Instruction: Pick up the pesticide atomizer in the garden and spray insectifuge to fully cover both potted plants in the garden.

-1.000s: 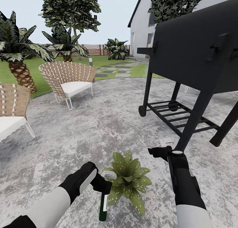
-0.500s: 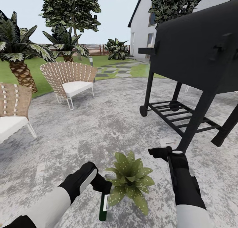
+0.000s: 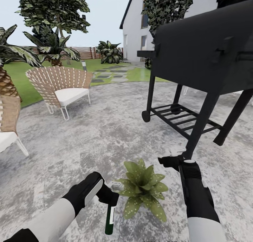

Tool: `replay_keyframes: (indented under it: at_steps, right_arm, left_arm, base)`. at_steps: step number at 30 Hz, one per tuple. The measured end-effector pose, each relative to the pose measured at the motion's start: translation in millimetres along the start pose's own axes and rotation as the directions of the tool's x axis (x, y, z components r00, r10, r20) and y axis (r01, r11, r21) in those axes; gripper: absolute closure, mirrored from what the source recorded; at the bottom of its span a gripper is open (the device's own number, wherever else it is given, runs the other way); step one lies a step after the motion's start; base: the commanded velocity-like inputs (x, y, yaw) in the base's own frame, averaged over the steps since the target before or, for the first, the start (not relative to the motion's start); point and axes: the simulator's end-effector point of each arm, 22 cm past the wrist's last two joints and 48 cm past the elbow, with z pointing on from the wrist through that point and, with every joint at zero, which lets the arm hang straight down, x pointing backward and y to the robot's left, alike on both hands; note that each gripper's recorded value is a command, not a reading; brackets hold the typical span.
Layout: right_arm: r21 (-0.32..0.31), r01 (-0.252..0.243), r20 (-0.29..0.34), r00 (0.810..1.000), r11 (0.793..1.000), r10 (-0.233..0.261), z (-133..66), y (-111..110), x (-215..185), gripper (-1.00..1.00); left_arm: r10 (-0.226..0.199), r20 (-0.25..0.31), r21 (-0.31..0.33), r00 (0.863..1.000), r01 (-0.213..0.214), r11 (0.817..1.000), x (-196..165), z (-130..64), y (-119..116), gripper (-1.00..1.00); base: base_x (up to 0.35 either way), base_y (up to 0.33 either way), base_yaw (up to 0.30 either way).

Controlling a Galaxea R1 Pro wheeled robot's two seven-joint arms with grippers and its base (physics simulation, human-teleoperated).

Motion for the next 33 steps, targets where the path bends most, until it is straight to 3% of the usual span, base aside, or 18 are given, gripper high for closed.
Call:
replay_keyframes:
  at_steps: [17,21,33]
  right_arm:
    - [0.000,0.003,0.005,1.000,1.000,-0.003,0.0,0.4,-1.0,-1.00]
    - [0.000,0.003,0.005,1.000,1.000,-0.003,0.0,0.4,-1.1,-1.00]
    - [0.000,0.004,0.004,1.000,1.000,-0.004,0.0,0.7,-1.1,-1.00]
  left_arm:
    - [0.005,0.016,0.007,1.000,-0.005,1.000,-3.6,-0.3,-1.2,1.00]
    - [0.014,0.024,-0.001,1.000,-0.014,1.000,-5.5,0.7,-1.9,1.00]
    - [0.008,0.002,0.006,1.000,-0.008,1.000,0.8,4.4,-3.7,1.00]
  base:
    - [0.167,0.303,-0.294]
    - [0.057,0.043,-0.247]
    - [0.001,0.001,-0.007]
